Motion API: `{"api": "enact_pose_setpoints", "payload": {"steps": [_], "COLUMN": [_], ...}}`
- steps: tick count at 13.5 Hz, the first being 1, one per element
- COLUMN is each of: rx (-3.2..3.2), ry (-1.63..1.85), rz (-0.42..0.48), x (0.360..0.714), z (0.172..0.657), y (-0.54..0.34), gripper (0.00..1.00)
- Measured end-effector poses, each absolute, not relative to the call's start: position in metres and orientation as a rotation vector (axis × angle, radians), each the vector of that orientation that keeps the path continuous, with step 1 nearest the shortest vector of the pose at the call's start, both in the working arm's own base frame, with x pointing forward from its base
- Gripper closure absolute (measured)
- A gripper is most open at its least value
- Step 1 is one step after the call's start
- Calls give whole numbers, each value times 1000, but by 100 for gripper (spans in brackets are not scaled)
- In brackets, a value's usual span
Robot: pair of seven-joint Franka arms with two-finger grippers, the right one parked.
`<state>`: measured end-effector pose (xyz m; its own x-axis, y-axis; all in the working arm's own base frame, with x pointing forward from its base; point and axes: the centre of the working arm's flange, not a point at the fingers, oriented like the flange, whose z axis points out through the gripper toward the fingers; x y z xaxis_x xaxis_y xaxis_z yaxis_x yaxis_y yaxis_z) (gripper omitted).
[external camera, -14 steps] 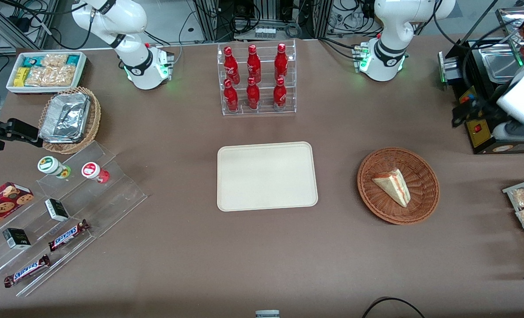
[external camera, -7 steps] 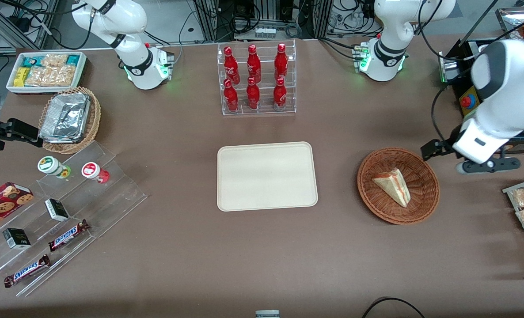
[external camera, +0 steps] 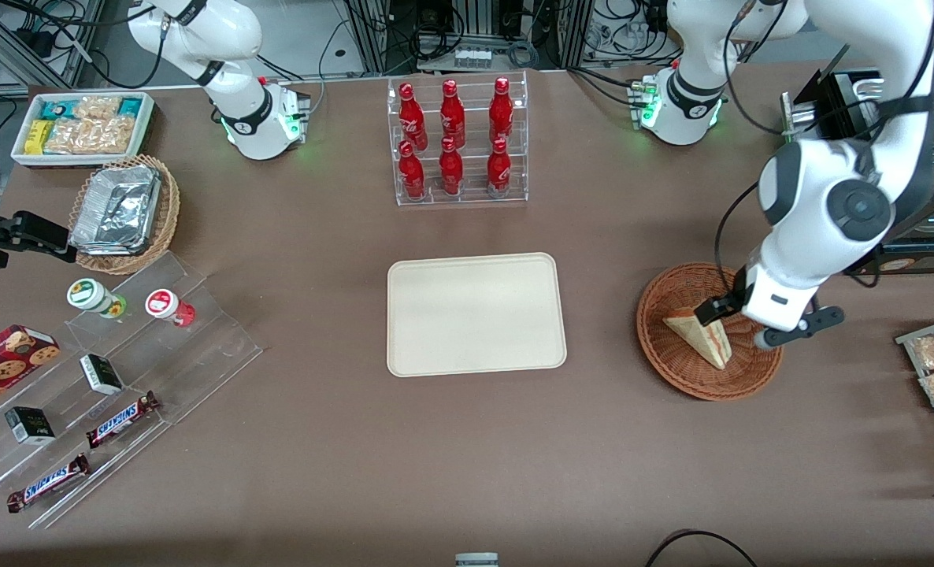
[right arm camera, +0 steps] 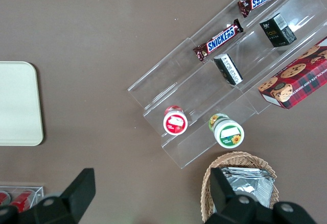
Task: Place sandwich from basket to tray
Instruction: 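Lower the open left gripper around the wrapped sandwich in the basket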
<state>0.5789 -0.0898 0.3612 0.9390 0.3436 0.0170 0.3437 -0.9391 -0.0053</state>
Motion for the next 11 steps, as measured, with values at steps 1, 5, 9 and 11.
{"api": "enact_pose_setpoints", "payload": {"steps": [1,5,9,11], "rx": [-3082,-3060,-3044,-3034], "ry": [-561,-591,-645,-658], "rz": [-24,33,48,74], "x": [581,581,569,560], "z": [352,321,287,276], "y": [-90,-85,-82,-80], "gripper": [0,0,0,0]}}
